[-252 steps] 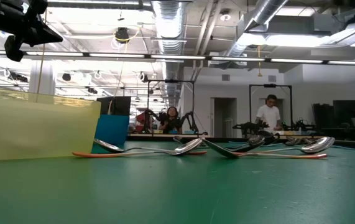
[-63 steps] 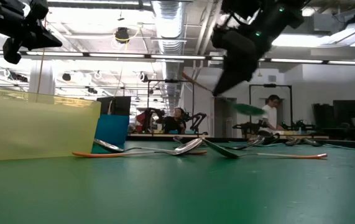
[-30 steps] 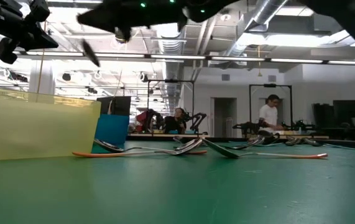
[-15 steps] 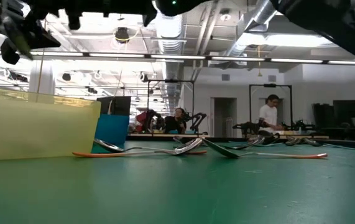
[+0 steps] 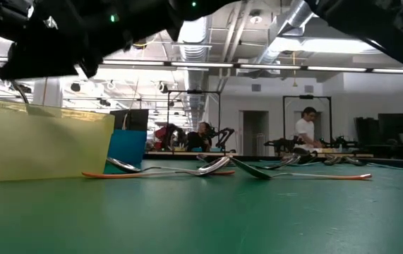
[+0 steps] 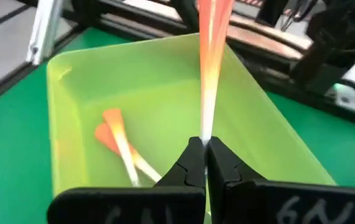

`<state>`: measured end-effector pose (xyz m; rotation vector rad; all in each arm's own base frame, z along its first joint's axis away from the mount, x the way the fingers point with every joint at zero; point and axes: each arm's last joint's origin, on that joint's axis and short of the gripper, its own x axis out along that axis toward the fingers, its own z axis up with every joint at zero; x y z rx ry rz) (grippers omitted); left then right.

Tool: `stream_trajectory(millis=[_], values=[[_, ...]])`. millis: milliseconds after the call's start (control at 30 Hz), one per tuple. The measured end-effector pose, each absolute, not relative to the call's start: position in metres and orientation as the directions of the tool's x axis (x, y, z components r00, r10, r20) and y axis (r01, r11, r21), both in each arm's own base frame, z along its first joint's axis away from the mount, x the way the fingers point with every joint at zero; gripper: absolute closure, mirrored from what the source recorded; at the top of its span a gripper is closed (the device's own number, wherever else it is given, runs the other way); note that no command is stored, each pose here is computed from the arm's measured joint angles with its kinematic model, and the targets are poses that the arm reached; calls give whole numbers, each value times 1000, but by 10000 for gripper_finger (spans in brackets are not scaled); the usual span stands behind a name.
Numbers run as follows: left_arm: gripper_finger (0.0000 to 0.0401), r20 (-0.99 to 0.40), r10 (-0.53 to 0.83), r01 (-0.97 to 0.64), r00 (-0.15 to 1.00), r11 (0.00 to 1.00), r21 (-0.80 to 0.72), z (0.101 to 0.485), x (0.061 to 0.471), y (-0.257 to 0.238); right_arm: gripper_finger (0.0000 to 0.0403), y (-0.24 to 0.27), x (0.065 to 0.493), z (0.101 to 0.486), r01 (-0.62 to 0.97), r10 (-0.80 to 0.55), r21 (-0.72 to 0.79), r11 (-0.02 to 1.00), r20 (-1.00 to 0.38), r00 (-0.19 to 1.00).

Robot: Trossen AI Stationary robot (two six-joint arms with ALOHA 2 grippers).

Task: Sort silverware by color (type)
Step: Put the orange spoon into the green bin

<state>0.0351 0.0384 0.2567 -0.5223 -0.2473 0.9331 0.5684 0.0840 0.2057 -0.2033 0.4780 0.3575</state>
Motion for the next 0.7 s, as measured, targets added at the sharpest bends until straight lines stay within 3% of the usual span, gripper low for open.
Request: stream_trajectory(millis=[700], values=[[401, -20, 811, -695, 585, 488, -527, 257, 35, 38, 398, 98, 565, 194, -382, 267, -138, 914, -505, 821]])
